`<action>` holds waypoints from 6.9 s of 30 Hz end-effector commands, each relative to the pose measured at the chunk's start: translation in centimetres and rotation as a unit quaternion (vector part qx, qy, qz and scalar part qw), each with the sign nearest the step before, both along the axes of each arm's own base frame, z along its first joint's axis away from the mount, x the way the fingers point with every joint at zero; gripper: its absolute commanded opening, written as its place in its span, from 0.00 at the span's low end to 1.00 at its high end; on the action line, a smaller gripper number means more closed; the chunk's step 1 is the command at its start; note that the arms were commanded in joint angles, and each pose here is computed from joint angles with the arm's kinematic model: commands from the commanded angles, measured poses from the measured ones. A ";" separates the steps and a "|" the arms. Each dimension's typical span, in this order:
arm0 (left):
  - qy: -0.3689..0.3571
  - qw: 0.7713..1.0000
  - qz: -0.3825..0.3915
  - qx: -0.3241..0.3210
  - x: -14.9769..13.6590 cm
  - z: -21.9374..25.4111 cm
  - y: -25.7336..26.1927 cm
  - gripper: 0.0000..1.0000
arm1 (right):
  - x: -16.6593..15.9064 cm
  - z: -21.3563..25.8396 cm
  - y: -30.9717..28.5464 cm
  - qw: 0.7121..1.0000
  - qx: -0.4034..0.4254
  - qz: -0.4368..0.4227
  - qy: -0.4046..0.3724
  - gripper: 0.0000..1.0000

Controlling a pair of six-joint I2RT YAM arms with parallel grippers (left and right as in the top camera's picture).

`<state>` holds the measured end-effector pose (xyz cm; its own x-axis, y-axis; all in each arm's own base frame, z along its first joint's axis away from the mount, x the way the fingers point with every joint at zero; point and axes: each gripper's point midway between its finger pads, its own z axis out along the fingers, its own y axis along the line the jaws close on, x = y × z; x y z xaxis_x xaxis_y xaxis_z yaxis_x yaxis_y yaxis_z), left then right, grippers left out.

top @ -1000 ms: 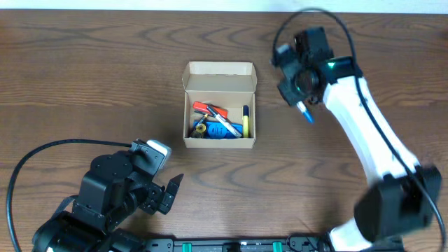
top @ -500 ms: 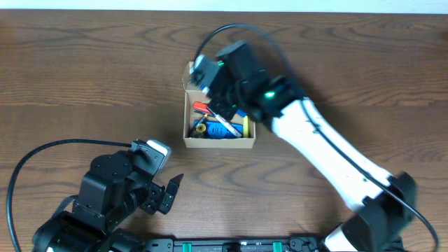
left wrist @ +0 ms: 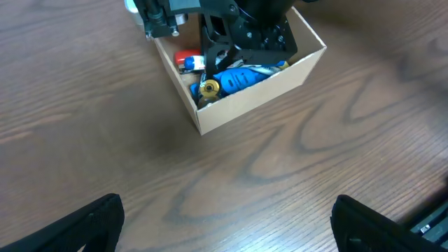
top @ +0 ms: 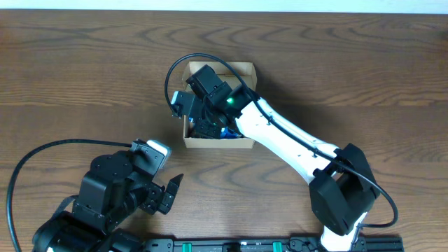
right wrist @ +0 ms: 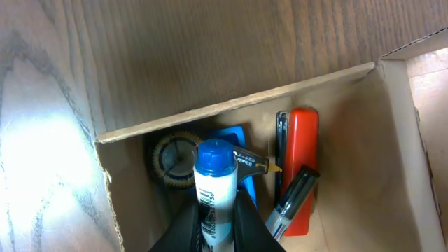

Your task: Pack container

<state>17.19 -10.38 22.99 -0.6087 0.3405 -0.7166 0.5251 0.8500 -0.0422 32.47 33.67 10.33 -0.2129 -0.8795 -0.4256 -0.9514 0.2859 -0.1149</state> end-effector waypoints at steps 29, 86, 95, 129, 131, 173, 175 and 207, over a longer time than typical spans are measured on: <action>-0.006 1.000 0.003 -0.006 0.0 0.6 0.0 0.95 | 3.0 11.3 -18.3 0.918 0.070 -0.390 0.025 0.01; 0.245 0.900 0.116 -0.341 30.7 -17.4 -2.7 0.06 | 14.1 -9.2 -16.6 0.649 0.422 -0.604 0.189 0.02; 0.270 0.889 0.100 -0.355 30.2 -18.4 -3.7 0.05 | 15.6 -7.3 -16.2 0.653 0.447 -0.586 0.174 0.02; 0.181 0.893 -0.028 -0.410 32.0 -7.7 -5.1 0.06 | 14.8 3.2 -14.8 0.710 0.590 -0.329 0.200 0.02; 0.170 0.896 -0.034 -0.408 31.9 -6.9 -5.1 0.06 | 14.5 3.5 -14.5 0.715 0.589 -0.315 0.207 0.02; 0.174 0.982 -0.024 -0.075 14.2 -0.7 -2.8 0.06 | -0.9 7.9 -14.2 0.863 0.290 -0.389 0.143 0.01; 0.181 0.980 -0.028 -0.074 14.1 -1.9 -3.1 0.06 | -1.3 7.0 -13.9 0.866 0.272 -0.393 0.148 0.01; 0.269 0.957 -0.007 -0.105 12.4 -12.5 -4.3 0.06 | -1.8 2.3 -13.1 0.868 0.225 -0.401 0.189 0.01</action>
